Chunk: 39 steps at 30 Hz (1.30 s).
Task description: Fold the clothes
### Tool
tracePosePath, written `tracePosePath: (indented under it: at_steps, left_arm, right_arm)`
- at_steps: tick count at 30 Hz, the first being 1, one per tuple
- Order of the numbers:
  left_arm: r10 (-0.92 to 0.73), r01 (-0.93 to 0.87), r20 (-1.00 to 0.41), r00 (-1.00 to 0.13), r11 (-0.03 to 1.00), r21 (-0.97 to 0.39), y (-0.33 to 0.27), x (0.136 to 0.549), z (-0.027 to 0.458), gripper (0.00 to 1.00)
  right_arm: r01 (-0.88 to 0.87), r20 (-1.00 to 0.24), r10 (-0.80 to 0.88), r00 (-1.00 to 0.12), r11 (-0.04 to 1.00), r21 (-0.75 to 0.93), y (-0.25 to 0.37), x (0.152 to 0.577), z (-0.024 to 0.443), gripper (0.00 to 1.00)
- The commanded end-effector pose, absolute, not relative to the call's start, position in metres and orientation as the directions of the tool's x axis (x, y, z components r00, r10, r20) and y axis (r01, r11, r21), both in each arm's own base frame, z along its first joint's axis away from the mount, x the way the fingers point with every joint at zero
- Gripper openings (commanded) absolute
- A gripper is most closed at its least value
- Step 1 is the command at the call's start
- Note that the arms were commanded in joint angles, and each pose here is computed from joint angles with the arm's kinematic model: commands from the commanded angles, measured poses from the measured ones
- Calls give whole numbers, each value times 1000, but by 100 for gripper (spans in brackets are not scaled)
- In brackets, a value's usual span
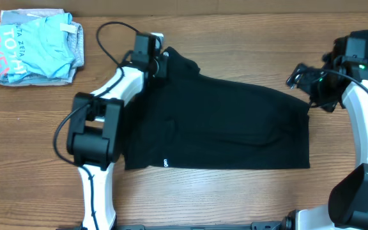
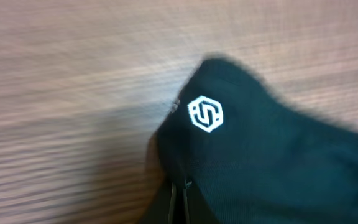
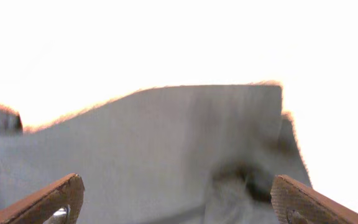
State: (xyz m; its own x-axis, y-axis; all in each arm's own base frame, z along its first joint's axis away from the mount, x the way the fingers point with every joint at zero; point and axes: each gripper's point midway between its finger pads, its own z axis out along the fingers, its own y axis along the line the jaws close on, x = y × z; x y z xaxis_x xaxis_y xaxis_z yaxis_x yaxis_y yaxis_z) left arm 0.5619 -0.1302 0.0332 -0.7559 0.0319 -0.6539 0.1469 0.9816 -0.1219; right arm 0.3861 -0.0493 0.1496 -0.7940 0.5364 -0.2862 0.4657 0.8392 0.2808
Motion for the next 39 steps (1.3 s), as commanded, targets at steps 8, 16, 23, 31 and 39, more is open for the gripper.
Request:
tracePosePath:
  at_steps: [8,16,23,31,39]
  left_arm:
    - [-96,5,-690,-717,990,-143,-70,567,96,4]
    - [-99,-3,-680,-727,990,-141,-67,564,93,4]
    - [-97,-9,-666,-740,991,-135,-66,561,90,4]
    - [-97,-10,-662,-744,991,-134,-66,560,89,4]
    - [-95,-13,-645,-759,991,-131,-65,556,85,4]
  right_arm:
    - [532,-392,535,-749,837,125,-95,422,117,100]
    - [396,-377,464,-802,885,247,-71,464,69,100]
    - [346,-365,422,-830,903,256,-56,476,42,98]
    - [316,-298,383,-875,916,249,-31,467,22,92]
    - [311,-317,377,-870,920,241,-31,472,21,63]
